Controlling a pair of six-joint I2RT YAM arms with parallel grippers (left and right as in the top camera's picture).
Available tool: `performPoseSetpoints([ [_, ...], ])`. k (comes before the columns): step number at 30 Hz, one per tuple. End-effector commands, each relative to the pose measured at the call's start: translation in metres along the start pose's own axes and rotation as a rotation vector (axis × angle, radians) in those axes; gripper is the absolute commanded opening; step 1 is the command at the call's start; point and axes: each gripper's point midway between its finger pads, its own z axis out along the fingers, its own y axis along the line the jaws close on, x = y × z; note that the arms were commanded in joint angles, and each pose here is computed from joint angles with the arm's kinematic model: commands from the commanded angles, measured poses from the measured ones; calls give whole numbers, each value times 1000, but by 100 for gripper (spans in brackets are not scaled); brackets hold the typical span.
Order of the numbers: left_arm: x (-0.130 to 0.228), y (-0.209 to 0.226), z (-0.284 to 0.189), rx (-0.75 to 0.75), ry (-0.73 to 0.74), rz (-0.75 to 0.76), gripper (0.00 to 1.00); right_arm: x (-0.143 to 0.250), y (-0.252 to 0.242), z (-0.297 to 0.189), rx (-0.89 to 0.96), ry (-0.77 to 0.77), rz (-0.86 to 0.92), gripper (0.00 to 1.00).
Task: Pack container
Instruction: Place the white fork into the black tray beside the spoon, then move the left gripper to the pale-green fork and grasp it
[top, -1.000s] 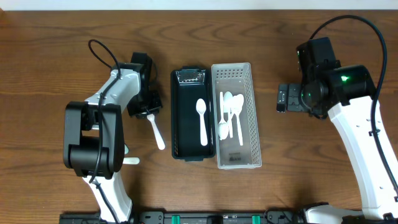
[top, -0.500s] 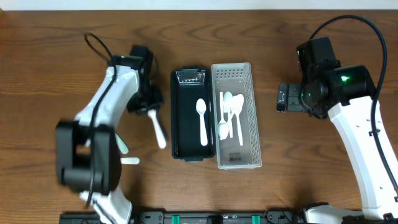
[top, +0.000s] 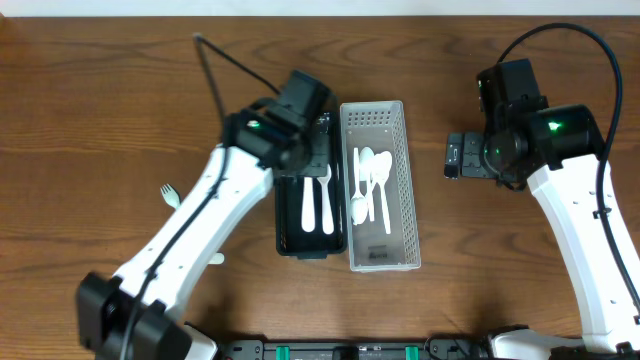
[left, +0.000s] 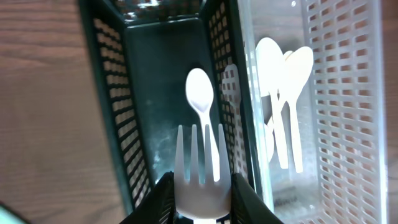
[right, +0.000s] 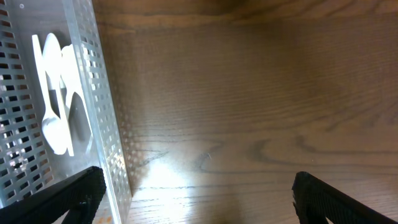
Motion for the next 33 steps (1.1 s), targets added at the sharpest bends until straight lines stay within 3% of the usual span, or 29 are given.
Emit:
performPoseSetpoints([
  [1, 3, 7, 23, -63, 32, -8, 6, 0, -5, 0, 18, 2, -10, 99],
  [5, 6, 9, 42, -83, 71, -10, 8, 2, -5, 0, 20, 9, -12, 99],
  [7, 7, 10, 48, -90, 83, -9, 23, 3, -6, 0, 21, 11, -12, 99],
  [9, 7, 10, 50, -91, 85, -9, 29, 3, -6, 0, 21, 12, -12, 99],
  [12, 5, 10, 49, -90, 77, -9, 49, 3, -6, 0, 21, 13, -13, 99],
  [16, -1, 19, 45, -124, 48, -17, 56, 5, -6, 0, 23, 21, -14, 99],
  [24, -26, 62, 5, -129, -57, -141, 57, 7, -7, 0, 26, 30, -16, 99],
  [29, -31, 128, -40, -175, -130, -328, 66, 11, -8, 0, 31, 44, -18, 99],
  [33, -9, 189, -63, -244, -110, -598, 72, 12, -8, 0, 32, 47, -26, 99],
])
